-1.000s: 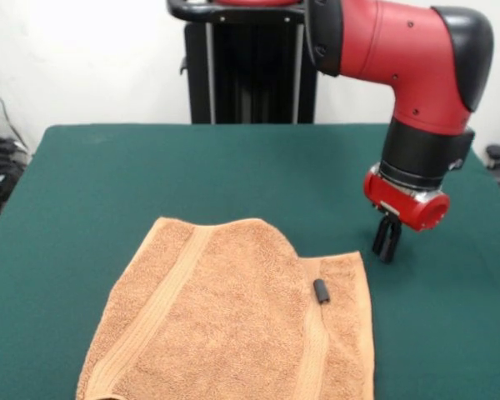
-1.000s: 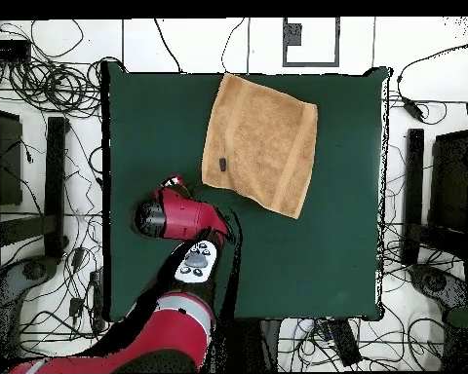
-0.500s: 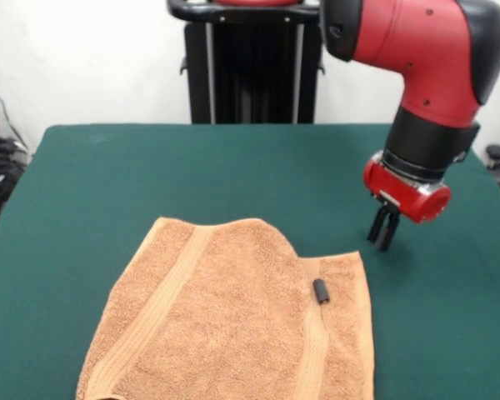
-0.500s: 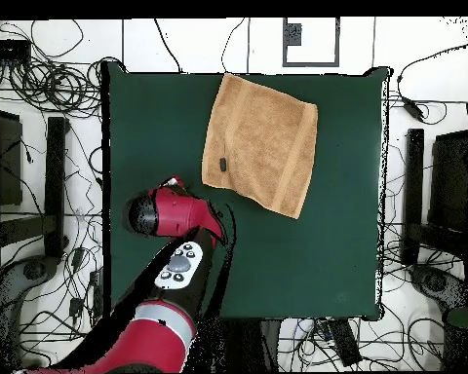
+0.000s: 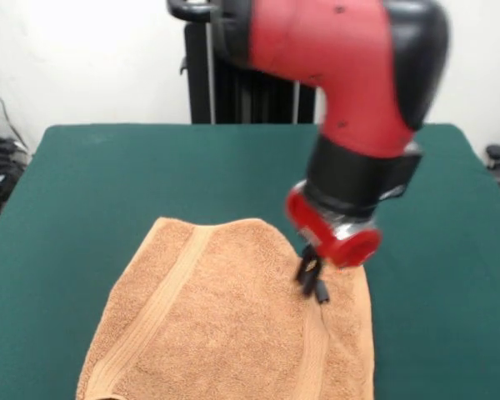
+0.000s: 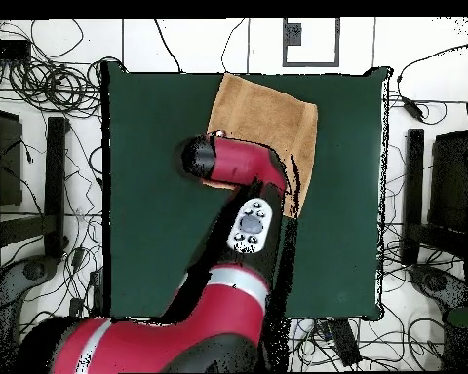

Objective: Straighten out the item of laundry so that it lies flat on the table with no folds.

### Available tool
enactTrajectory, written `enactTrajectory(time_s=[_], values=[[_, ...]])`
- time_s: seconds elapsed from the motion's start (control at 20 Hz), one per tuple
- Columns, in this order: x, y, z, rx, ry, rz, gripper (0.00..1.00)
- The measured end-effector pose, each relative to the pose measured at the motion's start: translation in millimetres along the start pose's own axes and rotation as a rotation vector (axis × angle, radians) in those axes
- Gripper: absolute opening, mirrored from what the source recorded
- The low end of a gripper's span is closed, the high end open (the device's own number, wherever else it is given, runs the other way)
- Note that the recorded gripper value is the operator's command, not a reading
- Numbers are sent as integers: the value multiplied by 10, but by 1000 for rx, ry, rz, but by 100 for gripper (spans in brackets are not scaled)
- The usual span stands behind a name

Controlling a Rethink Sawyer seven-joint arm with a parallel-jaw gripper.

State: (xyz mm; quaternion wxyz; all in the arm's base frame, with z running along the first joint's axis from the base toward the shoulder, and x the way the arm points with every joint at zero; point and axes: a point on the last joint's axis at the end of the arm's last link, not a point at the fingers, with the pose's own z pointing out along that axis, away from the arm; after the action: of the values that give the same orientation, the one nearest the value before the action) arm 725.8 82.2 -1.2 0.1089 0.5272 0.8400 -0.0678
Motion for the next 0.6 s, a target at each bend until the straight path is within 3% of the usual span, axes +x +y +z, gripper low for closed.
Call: enactTrajectory(time_s=[0.15,0.3,0.45,0.6], values=[[-526,137,139,-5,-11,30,0],[-841,230,281,0,-19,34,0],[-1034,395,493,19,-17,11,0],[-1018,518,623,25,-25,-25,0]])
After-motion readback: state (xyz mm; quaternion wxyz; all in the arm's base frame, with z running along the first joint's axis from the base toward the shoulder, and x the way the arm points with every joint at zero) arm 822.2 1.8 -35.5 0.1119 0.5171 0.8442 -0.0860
